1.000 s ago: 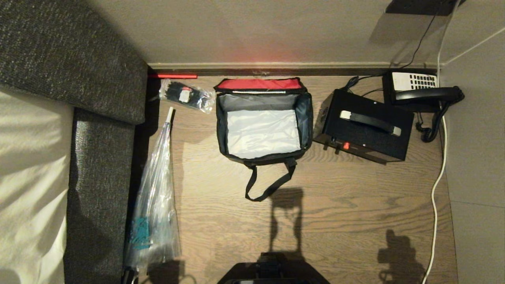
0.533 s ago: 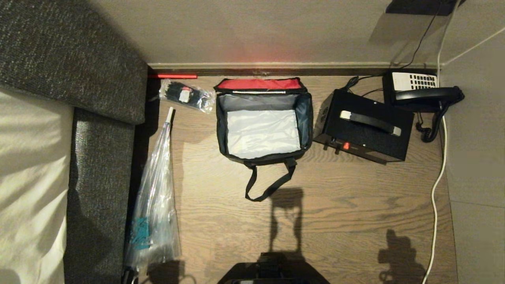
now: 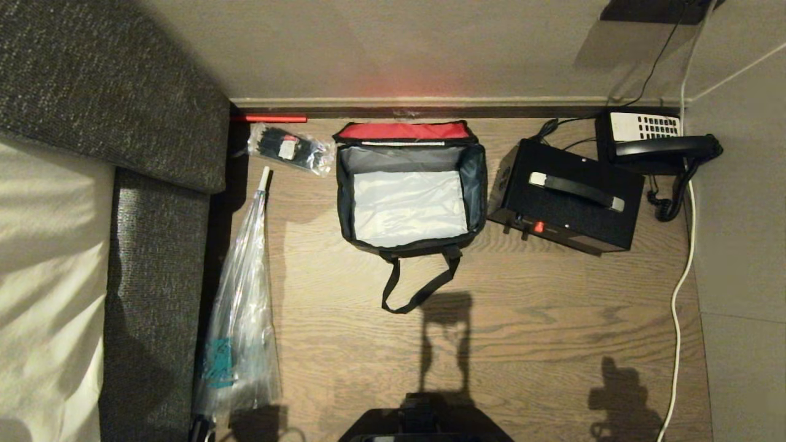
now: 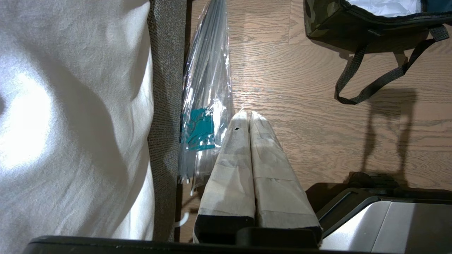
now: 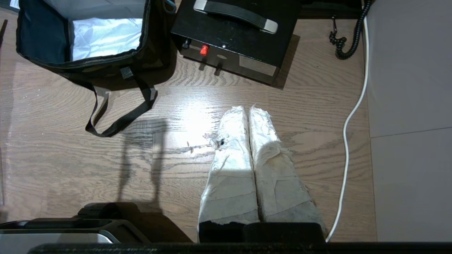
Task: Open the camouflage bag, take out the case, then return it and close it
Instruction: Grip the handle again
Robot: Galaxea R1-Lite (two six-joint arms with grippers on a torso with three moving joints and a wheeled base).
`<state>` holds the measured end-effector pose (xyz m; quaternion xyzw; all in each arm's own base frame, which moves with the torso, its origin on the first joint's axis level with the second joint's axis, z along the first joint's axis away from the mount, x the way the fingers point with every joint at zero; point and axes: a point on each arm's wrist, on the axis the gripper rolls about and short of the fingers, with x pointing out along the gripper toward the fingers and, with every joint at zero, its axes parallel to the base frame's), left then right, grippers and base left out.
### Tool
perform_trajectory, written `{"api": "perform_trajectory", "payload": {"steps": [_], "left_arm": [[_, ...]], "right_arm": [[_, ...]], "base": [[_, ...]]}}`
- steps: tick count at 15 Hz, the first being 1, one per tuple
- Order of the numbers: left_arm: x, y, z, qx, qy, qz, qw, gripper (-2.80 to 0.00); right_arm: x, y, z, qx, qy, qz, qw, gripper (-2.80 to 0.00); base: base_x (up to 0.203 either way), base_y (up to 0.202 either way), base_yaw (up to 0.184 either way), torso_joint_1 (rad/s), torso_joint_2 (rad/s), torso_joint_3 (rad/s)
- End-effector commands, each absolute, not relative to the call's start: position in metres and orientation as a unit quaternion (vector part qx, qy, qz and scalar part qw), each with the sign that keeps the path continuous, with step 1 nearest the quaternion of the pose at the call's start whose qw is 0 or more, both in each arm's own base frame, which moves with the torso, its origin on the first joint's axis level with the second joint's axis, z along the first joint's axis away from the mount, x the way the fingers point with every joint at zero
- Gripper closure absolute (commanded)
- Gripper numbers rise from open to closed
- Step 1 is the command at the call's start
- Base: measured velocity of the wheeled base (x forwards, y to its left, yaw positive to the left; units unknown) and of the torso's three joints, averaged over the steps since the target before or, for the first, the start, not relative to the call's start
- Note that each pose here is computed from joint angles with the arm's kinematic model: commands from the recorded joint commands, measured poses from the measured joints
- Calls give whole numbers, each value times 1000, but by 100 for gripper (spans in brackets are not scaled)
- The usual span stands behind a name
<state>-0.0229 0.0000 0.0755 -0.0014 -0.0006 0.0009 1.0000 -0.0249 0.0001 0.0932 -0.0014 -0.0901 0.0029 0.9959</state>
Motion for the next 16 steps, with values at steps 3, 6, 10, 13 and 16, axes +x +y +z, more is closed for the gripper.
{"api": "perform_trajectory", "payload": {"steps": [3, 6, 10, 13, 16], "left_arm": [[-23, 0, 75, -2, 0, 1, 1000, 0], [-23, 0, 75, -2, 0, 1, 1000, 0], [-23, 0, 75, -2, 0, 1, 1000, 0], [-23, 0, 75, -2, 0, 1, 1000, 0], [-23, 0, 75, -2, 0, 1, 1000, 0]], "right_arm": [[-21, 0, 82, -2, -68, 3, 998, 0], [-21, 0, 82, -2, -68, 3, 998, 0], [-21, 0, 82, -2, -68, 3, 998, 0], [-21, 0, 82, -2, -68, 4, 998, 0], [-21, 0, 82, -2, -68, 4, 998, 0]], "base": [[0, 0, 0, 0, 0, 0], [0, 0, 0, 0, 0, 0], [0, 0, 0, 0, 0, 0], [0, 0, 0, 0, 0, 0], [0, 0, 0, 0, 0, 0]]}}
